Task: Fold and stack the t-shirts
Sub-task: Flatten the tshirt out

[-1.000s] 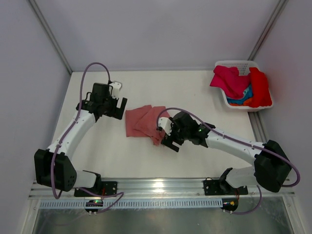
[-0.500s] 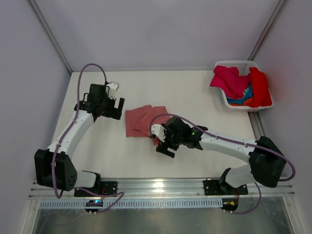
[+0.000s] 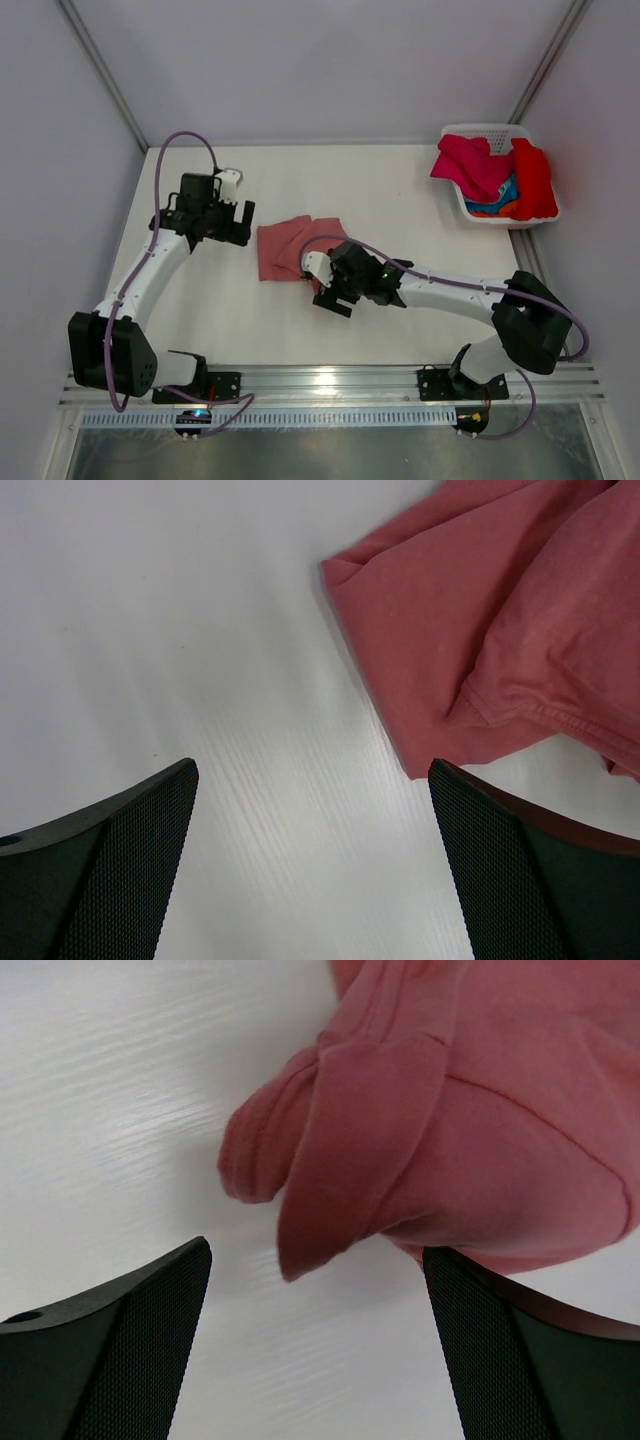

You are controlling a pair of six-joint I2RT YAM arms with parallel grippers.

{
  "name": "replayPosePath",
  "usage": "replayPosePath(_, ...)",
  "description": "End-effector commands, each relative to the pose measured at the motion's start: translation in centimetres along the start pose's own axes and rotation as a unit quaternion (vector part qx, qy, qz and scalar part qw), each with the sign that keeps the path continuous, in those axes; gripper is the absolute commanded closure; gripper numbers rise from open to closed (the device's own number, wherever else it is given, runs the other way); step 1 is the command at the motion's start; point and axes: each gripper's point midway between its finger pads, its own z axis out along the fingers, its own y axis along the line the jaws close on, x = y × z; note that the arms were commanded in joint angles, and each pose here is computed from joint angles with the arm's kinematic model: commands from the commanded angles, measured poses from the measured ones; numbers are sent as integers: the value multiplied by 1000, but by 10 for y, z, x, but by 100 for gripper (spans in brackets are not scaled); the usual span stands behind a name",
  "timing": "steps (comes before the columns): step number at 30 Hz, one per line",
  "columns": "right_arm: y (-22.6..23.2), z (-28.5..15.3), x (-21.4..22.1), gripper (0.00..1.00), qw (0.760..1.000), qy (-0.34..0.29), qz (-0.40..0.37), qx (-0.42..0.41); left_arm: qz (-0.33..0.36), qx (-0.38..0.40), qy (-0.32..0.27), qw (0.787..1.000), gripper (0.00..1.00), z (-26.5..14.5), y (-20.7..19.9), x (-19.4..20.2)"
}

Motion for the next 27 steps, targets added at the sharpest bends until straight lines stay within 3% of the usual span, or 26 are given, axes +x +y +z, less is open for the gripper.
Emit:
replayPosePath(1, -33, -1, -29, 10, 996, -32, 15, 78, -9, 12, -31, 999, 1, -8, -4, -11)
replayPosePath(4, -41, -1, -29, 19, 994, -32, 20, 102, -9, 16, -30, 999, 1, -8, -5, -10)
replayPosePath(5, -43, -1, -30, 30, 994, -32, 21, 106, -9, 18, -30, 999, 1, -8, -6, -10)
replayPosePath(7, -44, 1, -31, 39, 994, -30, 21, 108, -9, 19, -29, 999, 1, -9, -6, -9)
replayPosePath(11, -40, 2, -33, 79, 995, -31, 21, 96, -9, 19, -32, 999, 1, -11, -6, -9)
replayPosePath(12, -41, 2, -34, 97, 995, -32, 22, 95, -9, 20, -31, 999, 1, -11, -7, -8)
replayPosePath(16, -43, -5, -38, 97, 994, -38, 16, 99, -7, 21, -33, 999, 1, -12, -7, -7)
replayPosePath(19, -66, -24, -50, 97, 987, -47, -1, 153, -5, 20, -32, 999, 1, -12, -6, -6)
replayPosePath(23, -122, -78, -84, 97, 955, -60, -55, 285, -5, 25, -32, 999, 1, -12, -8, -7)
replayPosePath(27, -181, -167, -138, 97, 897, -79, -105, 422, -5, 27, -27, 999, 1, -10, -9, -6)
